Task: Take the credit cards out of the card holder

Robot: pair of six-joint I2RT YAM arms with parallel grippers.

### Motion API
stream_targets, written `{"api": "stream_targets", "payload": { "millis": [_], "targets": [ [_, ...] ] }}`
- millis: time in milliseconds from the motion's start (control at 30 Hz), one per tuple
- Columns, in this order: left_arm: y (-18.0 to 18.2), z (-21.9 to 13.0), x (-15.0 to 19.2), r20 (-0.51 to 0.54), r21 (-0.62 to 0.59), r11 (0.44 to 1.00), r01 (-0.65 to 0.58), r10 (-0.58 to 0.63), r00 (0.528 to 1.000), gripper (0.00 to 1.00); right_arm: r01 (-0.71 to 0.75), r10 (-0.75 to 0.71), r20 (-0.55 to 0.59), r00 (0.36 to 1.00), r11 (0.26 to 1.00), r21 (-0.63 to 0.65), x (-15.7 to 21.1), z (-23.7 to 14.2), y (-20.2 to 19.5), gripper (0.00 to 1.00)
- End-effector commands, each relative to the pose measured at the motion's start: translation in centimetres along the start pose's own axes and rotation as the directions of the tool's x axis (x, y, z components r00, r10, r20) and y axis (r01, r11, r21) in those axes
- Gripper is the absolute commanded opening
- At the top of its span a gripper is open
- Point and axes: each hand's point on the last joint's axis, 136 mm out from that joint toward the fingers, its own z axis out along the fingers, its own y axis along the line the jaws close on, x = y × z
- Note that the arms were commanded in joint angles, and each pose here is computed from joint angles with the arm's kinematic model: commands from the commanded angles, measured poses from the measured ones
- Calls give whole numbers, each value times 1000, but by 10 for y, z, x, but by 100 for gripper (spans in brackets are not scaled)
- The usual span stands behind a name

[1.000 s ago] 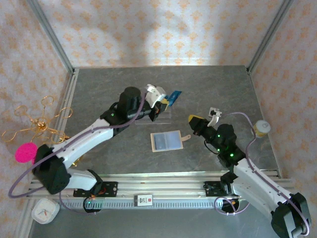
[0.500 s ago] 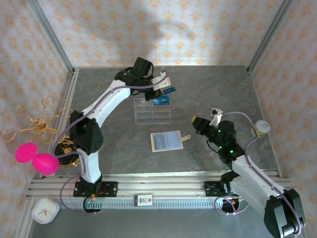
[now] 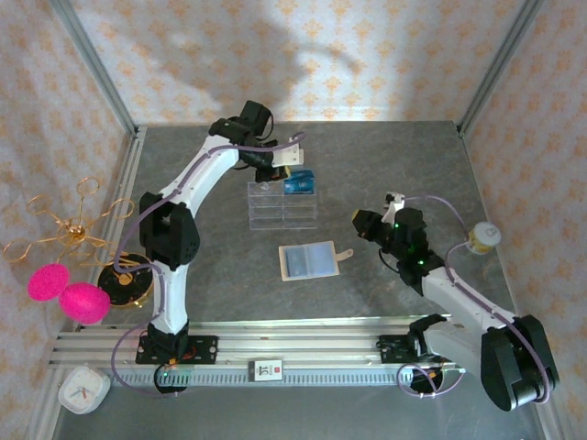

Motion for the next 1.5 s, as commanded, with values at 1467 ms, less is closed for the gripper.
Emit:
{"api": "stream_targets", "payload": {
  "millis": [1467],
  "targets": [
    [6, 45, 26, -108, -28, 999, -26, 23, 994, 0, 25, -25, 1, 1000, 999, 28, -12, 18, -2, 11]
  ]
}}
